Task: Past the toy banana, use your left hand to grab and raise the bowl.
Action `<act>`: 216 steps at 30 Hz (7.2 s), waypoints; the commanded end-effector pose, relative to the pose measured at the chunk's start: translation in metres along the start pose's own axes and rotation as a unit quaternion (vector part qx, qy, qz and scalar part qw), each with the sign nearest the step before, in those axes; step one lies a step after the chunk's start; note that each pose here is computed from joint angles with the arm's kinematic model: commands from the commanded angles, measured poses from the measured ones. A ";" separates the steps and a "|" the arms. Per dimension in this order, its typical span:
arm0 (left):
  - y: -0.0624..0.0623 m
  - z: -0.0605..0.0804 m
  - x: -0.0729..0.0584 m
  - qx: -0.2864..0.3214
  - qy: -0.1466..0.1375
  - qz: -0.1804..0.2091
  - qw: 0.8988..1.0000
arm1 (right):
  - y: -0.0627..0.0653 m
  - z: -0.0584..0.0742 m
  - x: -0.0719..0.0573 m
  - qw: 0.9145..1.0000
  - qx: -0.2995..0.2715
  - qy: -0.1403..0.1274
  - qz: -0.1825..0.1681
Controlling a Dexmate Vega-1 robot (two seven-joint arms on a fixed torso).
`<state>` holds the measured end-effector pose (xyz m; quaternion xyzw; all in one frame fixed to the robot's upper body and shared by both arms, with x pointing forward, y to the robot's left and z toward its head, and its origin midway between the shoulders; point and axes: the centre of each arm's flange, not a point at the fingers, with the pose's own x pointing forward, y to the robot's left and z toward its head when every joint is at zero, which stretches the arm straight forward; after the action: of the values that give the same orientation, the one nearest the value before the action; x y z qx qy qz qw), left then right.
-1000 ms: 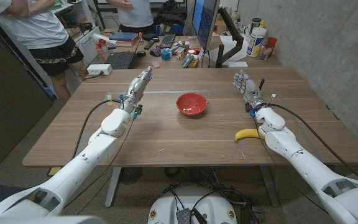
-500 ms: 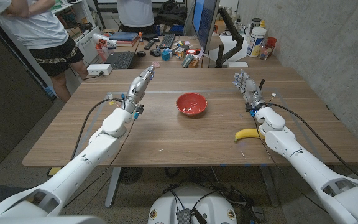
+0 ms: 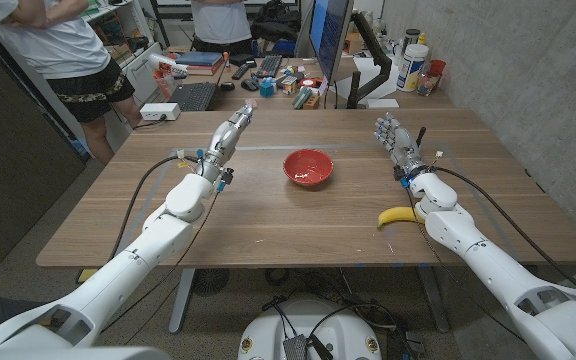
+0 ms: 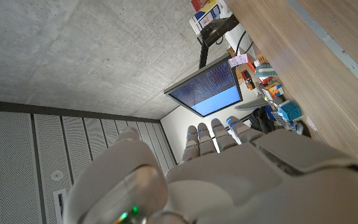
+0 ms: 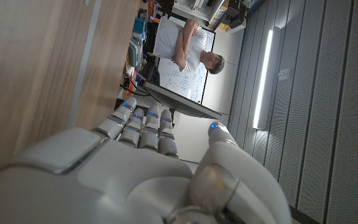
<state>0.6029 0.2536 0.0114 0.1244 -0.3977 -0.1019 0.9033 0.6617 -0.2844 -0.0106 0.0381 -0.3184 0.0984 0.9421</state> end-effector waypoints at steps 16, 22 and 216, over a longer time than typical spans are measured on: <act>-0.012 0.016 -0.002 0.061 -0.007 -0.018 0.998 | -0.002 0.005 -0.003 1.000 -0.008 -0.001 0.003; -0.015 0.021 -0.003 0.072 -0.013 -0.020 0.997 | -0.002 0.005 -0.001 1.000 -0.007 -0.001 0.004; -0.115 0.068 0.001 0.468 -0.029 -0.118 0.875 | -0.009 0.013 0.001 0.999 0.011 -0.029 -0.003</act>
<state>0.5446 0.1393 0.0231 0.5625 -0.4046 -0.0200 0.7208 0.6560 -0.2945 0.0011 0.0515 -0.3451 0.0976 0.9321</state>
